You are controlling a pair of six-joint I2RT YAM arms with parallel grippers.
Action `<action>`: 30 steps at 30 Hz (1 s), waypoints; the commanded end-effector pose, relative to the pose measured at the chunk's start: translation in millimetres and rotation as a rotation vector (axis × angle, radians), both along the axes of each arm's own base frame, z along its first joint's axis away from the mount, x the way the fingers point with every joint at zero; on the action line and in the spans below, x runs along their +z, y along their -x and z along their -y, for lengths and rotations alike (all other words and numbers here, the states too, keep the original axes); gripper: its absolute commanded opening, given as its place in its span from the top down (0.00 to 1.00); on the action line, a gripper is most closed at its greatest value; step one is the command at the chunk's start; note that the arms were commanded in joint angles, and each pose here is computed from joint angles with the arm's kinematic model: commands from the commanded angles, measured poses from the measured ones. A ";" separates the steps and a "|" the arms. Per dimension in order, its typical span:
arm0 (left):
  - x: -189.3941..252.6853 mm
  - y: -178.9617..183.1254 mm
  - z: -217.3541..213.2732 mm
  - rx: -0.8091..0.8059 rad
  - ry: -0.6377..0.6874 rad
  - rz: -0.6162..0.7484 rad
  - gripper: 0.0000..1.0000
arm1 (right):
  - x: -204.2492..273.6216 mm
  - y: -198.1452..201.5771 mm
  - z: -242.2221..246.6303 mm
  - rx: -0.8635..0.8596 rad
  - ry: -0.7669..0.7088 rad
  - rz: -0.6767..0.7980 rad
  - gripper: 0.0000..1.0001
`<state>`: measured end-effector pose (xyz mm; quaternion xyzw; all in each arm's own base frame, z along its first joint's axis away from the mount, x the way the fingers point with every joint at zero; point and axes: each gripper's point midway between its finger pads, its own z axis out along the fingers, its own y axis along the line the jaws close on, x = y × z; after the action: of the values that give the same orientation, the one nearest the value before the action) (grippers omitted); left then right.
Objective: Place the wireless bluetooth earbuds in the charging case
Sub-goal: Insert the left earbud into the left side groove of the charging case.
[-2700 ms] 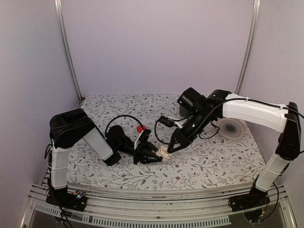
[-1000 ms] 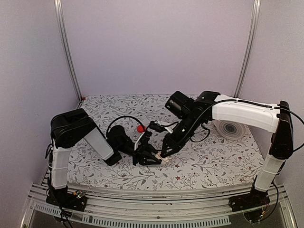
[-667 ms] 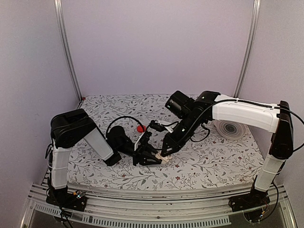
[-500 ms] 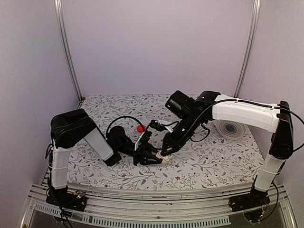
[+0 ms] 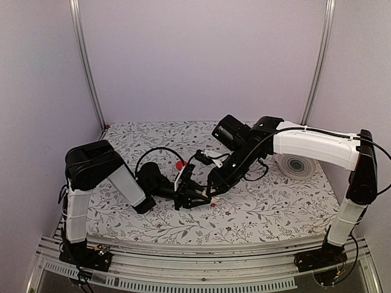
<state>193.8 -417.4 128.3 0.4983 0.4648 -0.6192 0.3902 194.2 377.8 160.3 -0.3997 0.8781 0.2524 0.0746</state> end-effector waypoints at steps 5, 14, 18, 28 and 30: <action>44.9 -6.0 -4.5 0.106 0.189 0.173 1.00 | 26.6 -25.3 -5.7 -0.133 -0.069 0.104 0.58; 57.3 -13.6 -6.8 0.170 0.228 0.218 1.00 | 33.1 -33.6 -3.6 -0.227 -0.098 0.121 0.53; 60.5 -15.2 -8.5 0.191 0.241 0.221 1.00 | 39.1 -33.4 -1.4 -0.245 -0.125 0.133 0.55; 77.1 -18.5 -12.8 0.204 0.293 0.213 1.00 | 78.0 -27.2 3.7 -0.237 -0.345 0.246 0.63; 80.3 -18.7 -13.5 0.205 0.299 0.212 1.00 | 82.9 -25.0 6.7 -0.233 -0.385 0.272 0.64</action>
<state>222.7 -418.1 131.3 0.4526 0.5020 -0.5766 0.4591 215.7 367.7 209.5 -0.3043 0.8748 0.3019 0.2258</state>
